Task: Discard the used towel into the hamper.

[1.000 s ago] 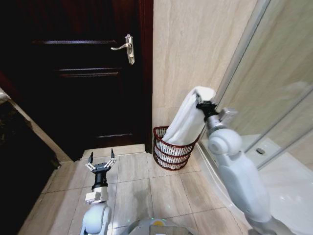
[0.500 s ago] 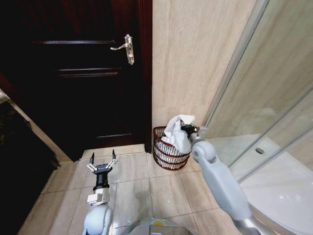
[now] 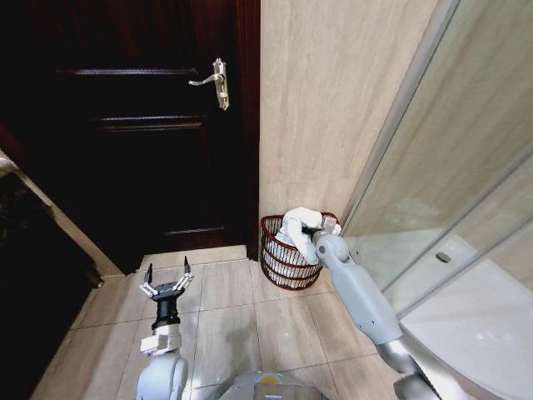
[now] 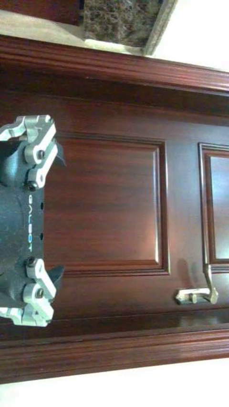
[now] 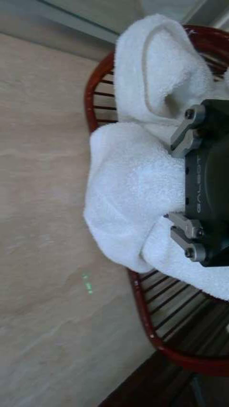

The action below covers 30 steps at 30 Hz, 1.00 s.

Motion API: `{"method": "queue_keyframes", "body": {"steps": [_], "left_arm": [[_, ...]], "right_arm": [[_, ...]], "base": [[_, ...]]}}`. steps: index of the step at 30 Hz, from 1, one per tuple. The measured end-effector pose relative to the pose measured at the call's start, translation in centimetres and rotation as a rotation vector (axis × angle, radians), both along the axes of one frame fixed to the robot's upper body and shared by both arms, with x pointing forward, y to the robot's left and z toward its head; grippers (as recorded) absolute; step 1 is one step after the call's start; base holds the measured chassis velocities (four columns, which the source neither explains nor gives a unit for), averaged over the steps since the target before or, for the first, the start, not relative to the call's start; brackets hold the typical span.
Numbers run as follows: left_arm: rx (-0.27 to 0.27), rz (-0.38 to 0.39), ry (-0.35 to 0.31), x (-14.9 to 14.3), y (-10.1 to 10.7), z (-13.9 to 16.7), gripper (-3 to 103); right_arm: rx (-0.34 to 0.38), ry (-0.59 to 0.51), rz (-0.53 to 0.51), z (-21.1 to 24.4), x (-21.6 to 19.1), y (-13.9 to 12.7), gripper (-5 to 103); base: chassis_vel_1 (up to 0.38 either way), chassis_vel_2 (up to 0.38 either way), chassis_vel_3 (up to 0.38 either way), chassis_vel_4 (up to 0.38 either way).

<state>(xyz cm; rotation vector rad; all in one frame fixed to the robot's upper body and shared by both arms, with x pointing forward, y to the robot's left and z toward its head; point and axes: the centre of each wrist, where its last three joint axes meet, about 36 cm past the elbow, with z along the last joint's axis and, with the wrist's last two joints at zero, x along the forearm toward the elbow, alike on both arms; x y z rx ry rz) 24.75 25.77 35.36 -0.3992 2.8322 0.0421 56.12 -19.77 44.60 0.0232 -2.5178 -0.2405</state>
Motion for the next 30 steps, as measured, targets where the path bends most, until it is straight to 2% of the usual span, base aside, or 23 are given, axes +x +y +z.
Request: {"method": "queue_keyframes", "body": {"steps": [7, 14, 15, 19, 23, 30], "left_arm": [[-0.003, 0.002, -0.006, 0.2, 0.0, 0.3, 100], [-0.016, 0.014, 0.001, -0.3, 0.3, -0.6, 100], [-0.016, 0.014, 0.001, -0.3, 0.3, -0.6, 100], [-0.029, 0.021, -0.003, -0.2, 0.5, -0.7, 100], [-0.034, 0.022, -0.007, 0.2, 0.5, -0.8, 100], [-0.039, 0.009, -0.007, 0.6, 0.2, -0.8, 100]], "right_arm": [[0.059, 0.135, -0.010, 0.8, 2.6, -0.9, 24], [0.191, 0.267, -0.095, 2.5, 7.1, -0.7, 24], [0.191, 0.267, -0.095, 2.5, 7.1, -0.7, 24], [0.275, 0.319, -0.125, 2.9, 9.3, -0.4, 24], [0.312, 0.366, -0.143, 1.7, 10.2, 0.2, 24], [0.306, 0.411, -0.162, -1.5, 10.1, 0.7, 24]], "base": [[0.000, 0.000, 0.000, 0.000], [0.000, 0.000, 0.000, 0.000], [0.000, 0.000, 0.000, 0.000], [0.000, 0.000, 0.000, 0.000], [0.000, 0.000, 0.000, 0.000], [0.000, 0.000, 0.000, 0.000]]}}
